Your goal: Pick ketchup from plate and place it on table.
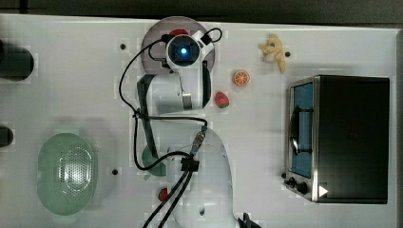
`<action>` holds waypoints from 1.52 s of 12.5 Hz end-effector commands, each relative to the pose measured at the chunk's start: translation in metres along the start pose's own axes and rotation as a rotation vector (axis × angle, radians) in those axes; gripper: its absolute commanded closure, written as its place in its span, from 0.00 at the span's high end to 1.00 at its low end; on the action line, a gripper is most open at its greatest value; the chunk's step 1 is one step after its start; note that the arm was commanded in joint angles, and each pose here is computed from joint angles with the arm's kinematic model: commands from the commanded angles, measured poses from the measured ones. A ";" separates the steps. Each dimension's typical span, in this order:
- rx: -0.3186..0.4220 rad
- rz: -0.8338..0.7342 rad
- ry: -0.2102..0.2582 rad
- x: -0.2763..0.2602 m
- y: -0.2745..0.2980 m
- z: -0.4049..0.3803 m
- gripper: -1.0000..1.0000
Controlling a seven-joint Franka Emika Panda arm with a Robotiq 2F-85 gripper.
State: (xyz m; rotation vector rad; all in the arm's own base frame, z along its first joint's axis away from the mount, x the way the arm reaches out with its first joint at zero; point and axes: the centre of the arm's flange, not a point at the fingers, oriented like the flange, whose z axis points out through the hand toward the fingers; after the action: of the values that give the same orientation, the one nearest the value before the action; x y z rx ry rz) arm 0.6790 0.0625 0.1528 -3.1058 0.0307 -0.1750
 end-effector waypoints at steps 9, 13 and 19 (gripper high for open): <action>0.060 0.101 0.024 0.022 0.022 -0.250 0.60; 0.026 0.157 -0.099 -0.020 0.063 -0.317 0.60; 0.010 0.232 -0.166 -0.104 0.101 -0.300 0.60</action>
State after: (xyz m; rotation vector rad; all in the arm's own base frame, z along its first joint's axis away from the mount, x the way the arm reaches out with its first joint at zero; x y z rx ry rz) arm 0.5498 -0.0351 0.4972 -3.0450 0.3924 -0.1221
